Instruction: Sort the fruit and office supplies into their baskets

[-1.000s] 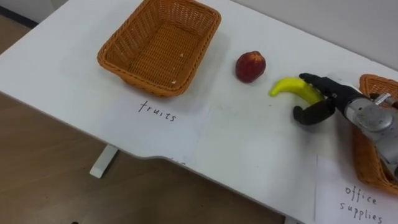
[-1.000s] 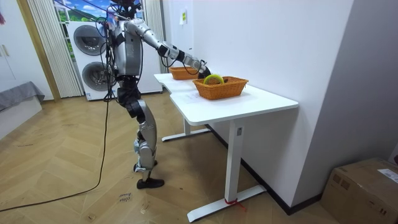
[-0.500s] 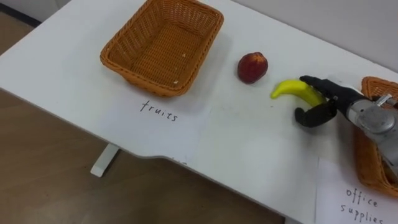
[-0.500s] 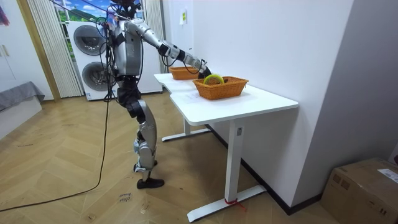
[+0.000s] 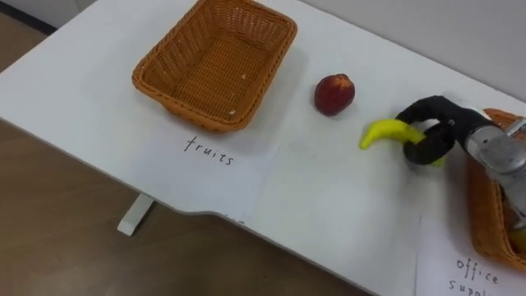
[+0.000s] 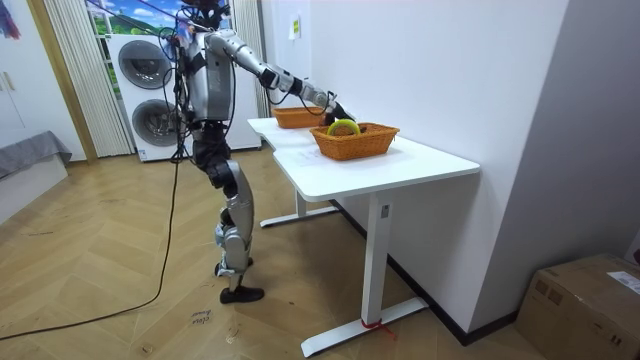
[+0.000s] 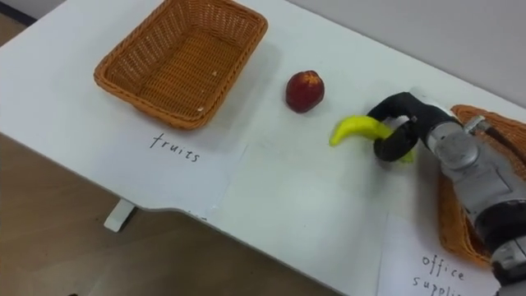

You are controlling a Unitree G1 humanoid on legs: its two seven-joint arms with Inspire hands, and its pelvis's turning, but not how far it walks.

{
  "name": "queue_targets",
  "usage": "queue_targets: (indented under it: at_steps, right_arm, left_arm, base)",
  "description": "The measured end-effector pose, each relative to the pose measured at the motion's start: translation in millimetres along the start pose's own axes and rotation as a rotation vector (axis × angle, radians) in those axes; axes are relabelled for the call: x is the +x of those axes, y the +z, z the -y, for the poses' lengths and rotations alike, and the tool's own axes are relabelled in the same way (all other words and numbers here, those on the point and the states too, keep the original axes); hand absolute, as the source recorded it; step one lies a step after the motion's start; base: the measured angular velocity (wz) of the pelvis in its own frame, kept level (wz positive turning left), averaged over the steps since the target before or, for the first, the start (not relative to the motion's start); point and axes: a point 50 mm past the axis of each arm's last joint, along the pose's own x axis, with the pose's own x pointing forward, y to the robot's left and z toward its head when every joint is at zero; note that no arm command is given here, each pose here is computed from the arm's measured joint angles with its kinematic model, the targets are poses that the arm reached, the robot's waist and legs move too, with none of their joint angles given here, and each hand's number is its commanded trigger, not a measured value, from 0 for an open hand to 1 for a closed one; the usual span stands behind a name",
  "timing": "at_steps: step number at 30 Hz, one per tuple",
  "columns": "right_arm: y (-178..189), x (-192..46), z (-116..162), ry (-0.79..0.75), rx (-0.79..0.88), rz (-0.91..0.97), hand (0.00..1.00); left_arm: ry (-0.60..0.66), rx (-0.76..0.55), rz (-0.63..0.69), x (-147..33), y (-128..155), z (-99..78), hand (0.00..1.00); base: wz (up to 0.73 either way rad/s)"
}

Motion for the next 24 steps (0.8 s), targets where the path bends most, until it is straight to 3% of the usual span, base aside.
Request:
queue_targets:
  at_steps: [6, 15, 24]
  right_arm:
    - [3, -2, -4, 0.028, -0.013, 0.022, 1.00]
    - [18, -17, -30, 0.188, -0.039, 0.147, 1.00]
    - [45, -26, -27, 0.253, -0.095, 0.258, 1.00]
  left_arm:
    - [0.010, -0.005, 0.009, -0.3, 1, -1.3, 0.00]
    - [0.012, -0.006, 0.001, -3.0, -8, -0.2, 0.00]
    - [0.015, -0.072, -0.091, -11.8, -39, 6.0, 0.00]
  base:
    - [-0.01]
    - [-0.05]
    - [0.05]
